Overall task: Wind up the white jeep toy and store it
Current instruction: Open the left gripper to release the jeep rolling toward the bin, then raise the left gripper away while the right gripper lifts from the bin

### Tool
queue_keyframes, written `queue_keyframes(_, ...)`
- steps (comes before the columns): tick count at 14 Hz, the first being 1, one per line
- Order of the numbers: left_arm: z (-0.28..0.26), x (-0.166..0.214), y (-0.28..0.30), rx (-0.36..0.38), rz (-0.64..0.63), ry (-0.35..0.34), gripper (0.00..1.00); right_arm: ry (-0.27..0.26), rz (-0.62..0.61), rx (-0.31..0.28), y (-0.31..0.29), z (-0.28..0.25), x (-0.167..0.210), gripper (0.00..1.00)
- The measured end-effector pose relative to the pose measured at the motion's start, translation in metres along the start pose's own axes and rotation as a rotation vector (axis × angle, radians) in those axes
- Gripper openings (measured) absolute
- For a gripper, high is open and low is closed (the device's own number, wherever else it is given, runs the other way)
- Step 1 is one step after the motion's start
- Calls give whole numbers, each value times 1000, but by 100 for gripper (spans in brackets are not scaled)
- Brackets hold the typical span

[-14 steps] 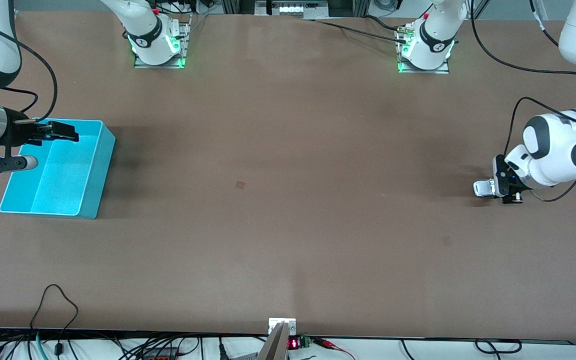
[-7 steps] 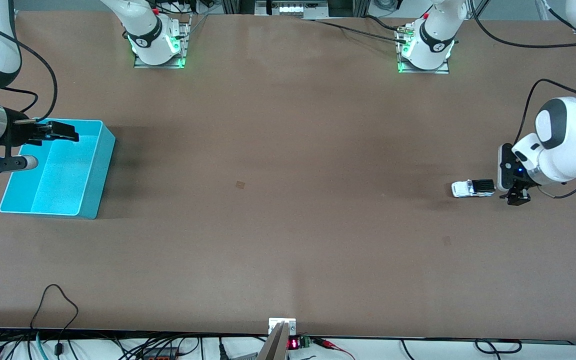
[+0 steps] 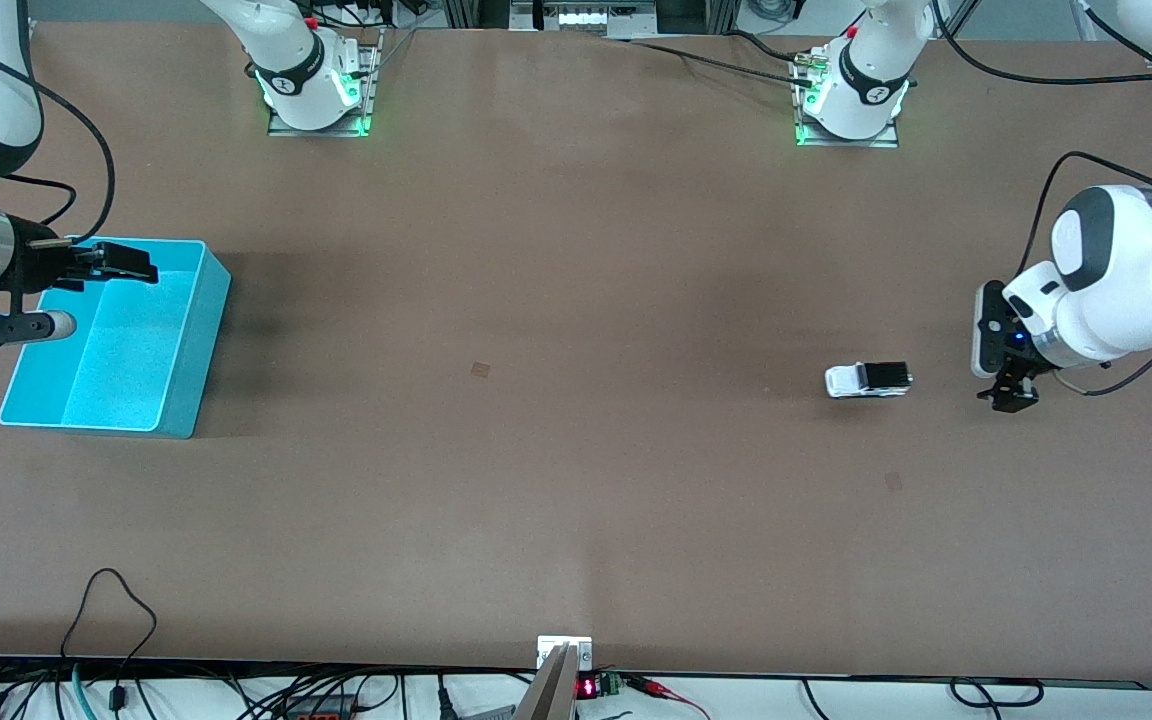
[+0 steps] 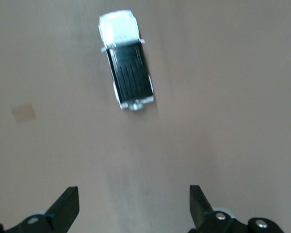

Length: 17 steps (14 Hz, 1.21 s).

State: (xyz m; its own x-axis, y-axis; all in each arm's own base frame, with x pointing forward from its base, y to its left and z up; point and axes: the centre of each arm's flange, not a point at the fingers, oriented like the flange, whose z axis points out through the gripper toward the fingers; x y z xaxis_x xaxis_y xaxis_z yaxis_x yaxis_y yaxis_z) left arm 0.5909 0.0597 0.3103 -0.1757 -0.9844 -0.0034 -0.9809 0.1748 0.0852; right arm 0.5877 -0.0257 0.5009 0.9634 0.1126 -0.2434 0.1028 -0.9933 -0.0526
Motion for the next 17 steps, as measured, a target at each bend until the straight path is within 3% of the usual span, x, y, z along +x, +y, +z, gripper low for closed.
queue_keyframes(4,-1,36,-9,2,50,3,100,0,0,0,0,0,0,100)
queue_keyframes(12,-13,59,-13,26,40,25,100,0,0,0,0,0,0,100)
queue_keyframes(17,-41,60,-18,77,-206,78,100,-13,-22,2,0,1,-1,100)
